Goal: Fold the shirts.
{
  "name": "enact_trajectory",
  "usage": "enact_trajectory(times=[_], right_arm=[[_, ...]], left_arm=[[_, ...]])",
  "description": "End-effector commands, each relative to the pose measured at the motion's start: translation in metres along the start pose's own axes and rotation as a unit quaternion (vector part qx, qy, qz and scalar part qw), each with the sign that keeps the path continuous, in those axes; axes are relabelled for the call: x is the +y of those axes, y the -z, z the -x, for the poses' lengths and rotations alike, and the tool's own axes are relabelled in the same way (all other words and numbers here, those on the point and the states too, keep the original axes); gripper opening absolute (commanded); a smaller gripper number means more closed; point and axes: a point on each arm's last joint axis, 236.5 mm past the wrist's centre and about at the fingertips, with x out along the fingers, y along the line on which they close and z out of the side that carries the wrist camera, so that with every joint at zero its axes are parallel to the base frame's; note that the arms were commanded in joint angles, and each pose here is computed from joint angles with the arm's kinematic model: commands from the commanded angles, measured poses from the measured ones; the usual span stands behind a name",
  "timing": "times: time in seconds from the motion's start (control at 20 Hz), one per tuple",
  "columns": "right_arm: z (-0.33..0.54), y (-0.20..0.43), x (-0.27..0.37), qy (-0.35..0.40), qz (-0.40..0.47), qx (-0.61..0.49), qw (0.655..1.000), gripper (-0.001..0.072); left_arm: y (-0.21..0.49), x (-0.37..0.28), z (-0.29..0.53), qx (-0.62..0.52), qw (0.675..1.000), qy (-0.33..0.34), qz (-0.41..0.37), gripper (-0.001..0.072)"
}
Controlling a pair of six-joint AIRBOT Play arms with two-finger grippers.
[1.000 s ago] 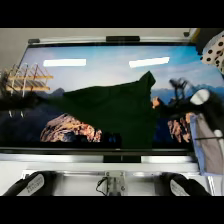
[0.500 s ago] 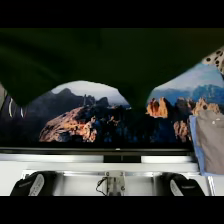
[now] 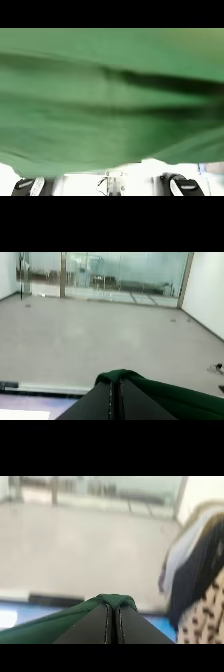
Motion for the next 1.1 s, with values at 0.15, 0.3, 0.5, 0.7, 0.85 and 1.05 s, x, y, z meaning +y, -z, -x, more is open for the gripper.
enact_trajectory(times=[0.15, 0.3, 0.5, 0.7, 0.85, 1.05], right_arm=[[-0.077, 0.203, 0.018, -0.033, 0.006, 0.399, 0.916, 0.0059], [-0.145, 0.304, 0.036, -0.041, -0.006, 0.473, 0.880, 0.0058], [-0.250, 0.400, 0.057, -0.022, -0.065, 0.463, 0.884, 0.0058], [-0.331, 0.436, 0.086, -0.040, -0.138, 0.396, 0.907, 0.0058], [-0.364, 0.457, 0.093, -0.038, -0.167, 0.364, 0.916, 0.0059], [-0.389, 0.473, 0.090, -0.027, -0.173, 0.331, 0.927, 0.0059]], left_arm=[[0.180, 0.058, -0.067, 0.263, 0.964, -0.019, 0.026, 0.0032], [0.310, 0.087, -0.105, 0.397, 0.912, -0.018, 0.097, 0.0031], [0.431, 0.113, -0.171, 0.475, 0.866, -0.027, 0.151, 0.0031], [0.495, 0.132, -0.249, 0.489, 0.854, -0.033, 0.174, 0.0032], [0.520, 0.132, -0.299, 0.479, 0.853, -0.021, 0.205, 0.0033], [0.539, 0.141, -0.343, 0.444, 0.872, -0.031, 0.203, 0.0033]])
